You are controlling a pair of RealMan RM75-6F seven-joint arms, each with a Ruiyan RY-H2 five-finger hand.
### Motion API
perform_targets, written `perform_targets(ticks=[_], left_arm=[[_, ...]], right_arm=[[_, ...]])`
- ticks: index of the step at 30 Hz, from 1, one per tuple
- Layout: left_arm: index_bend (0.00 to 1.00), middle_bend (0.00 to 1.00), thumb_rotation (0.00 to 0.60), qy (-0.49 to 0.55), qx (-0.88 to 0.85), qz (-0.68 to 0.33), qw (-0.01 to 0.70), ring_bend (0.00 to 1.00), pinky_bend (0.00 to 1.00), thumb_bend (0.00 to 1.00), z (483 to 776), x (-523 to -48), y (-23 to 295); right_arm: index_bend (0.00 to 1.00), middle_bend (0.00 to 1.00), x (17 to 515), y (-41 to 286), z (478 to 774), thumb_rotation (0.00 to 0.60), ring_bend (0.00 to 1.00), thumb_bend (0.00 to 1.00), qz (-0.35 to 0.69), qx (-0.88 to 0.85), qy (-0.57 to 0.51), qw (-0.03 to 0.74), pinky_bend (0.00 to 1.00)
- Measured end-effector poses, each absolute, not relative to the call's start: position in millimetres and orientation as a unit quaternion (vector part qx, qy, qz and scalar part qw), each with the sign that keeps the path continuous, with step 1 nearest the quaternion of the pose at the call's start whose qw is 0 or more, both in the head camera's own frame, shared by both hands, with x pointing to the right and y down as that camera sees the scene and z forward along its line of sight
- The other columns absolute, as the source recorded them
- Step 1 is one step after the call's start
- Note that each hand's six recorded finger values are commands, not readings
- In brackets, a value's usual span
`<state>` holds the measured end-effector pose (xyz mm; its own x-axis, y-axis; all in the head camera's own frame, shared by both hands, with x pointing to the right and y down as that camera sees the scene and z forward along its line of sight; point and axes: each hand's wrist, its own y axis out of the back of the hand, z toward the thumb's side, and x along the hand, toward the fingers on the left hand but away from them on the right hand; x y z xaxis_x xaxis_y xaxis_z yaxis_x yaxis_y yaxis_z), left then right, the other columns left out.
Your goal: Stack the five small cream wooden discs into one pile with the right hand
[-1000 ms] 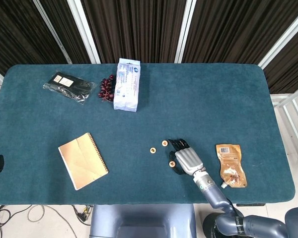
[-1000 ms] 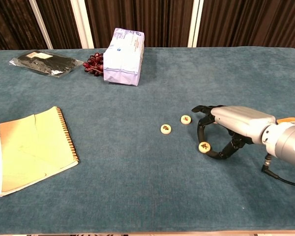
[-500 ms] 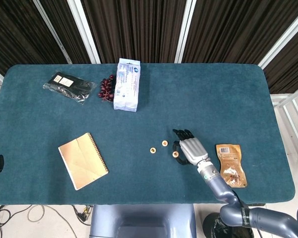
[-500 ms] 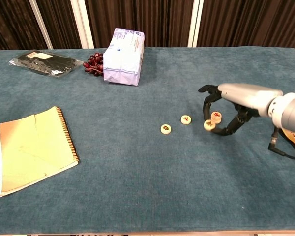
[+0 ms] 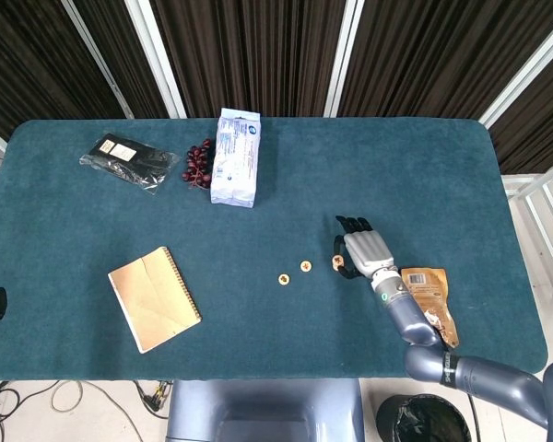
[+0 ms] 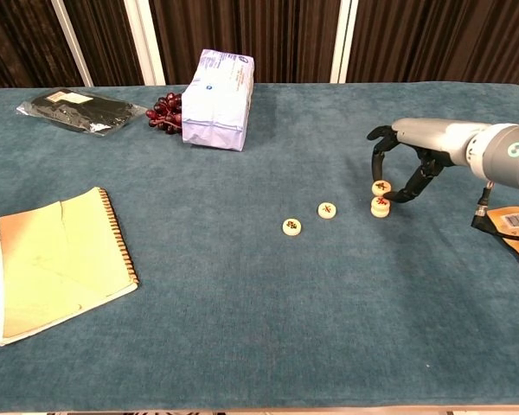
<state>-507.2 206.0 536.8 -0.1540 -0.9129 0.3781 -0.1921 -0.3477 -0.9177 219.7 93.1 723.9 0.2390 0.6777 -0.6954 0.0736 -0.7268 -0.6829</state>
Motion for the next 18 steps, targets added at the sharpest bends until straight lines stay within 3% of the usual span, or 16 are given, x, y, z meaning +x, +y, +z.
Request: perform_targets(ticks=[18], left_arm=[[0.17,0.0,0.6,0.479,-0.574,-0.589,0.308,0.0,0.0,0.49,537.8,-506.9,206.3]], right_arm=[[0.56,0.0,228.3,92.2,734.1,0.6,0.0,0.41,0.576,-0.735,-0.251,0.255,0.0]])
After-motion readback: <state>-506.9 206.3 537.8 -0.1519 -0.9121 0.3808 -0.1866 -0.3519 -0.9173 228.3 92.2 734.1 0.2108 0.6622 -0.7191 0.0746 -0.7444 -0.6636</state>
